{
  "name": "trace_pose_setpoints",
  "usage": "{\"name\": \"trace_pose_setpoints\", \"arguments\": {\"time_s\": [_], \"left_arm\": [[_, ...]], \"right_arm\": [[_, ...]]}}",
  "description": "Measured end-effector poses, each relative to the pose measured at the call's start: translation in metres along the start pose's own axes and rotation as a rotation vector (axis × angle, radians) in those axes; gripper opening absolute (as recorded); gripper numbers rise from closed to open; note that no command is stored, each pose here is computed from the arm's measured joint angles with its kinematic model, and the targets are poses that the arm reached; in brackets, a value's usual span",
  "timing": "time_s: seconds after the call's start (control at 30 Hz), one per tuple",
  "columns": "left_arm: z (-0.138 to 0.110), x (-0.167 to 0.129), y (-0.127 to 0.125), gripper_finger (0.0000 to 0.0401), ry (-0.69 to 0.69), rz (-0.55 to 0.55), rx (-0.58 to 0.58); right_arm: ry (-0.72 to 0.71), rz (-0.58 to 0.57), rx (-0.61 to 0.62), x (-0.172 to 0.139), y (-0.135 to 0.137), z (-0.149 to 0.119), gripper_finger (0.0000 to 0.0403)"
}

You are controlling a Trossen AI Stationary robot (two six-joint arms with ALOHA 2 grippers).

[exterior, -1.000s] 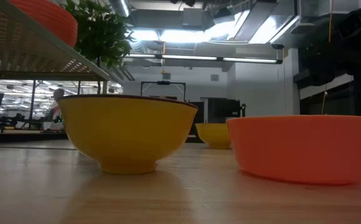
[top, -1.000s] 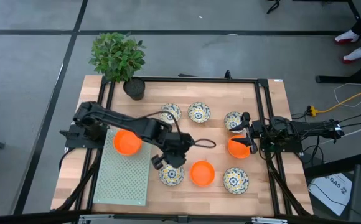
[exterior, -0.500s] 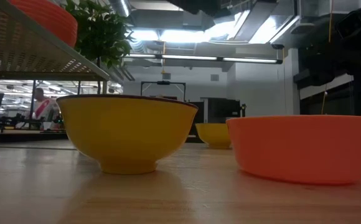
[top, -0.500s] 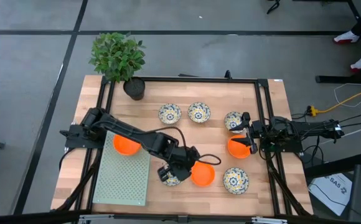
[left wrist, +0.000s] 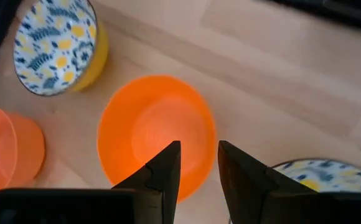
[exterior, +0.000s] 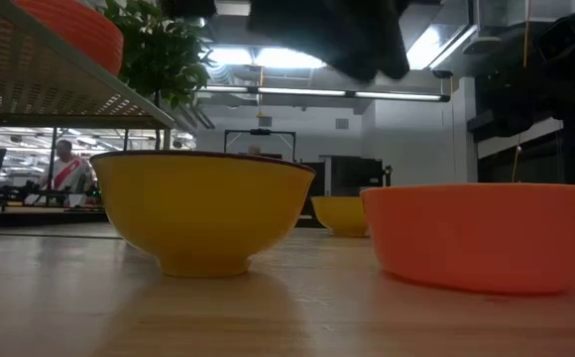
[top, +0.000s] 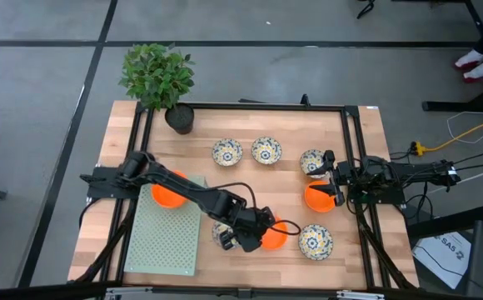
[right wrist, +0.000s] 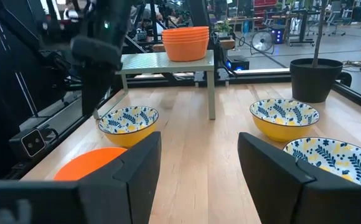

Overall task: Pick & Place Mini bowls
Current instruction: Stack the orange bowl on top of the orange bowl on the shelf

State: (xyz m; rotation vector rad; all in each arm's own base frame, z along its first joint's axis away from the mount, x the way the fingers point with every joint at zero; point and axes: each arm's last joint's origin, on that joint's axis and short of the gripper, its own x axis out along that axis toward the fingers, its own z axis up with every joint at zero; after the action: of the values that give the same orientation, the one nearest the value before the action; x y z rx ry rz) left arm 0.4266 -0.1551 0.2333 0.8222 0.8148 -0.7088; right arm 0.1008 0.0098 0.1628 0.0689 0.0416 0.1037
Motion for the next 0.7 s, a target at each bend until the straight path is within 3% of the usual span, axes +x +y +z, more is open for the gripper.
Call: {"name": "trace_pose_setpoints", "arguments": {"time_s": [0.43, 0.7], "left_arm": [[-0.009, 0.032, -0.003, 0.0102, 0.102, 0.023, 0.205], [-0.01, 0.037, -0.009, 0.0102, 0.014, -0.064, 0.298]], "right_arm": [[-0.001, 0.0, 0.0, 0.0, 0.0, 0.0, 0.0213], [-0.001, 0.0, 0.0, 0.0, 0.0, 0.0, 0.0213]]}}
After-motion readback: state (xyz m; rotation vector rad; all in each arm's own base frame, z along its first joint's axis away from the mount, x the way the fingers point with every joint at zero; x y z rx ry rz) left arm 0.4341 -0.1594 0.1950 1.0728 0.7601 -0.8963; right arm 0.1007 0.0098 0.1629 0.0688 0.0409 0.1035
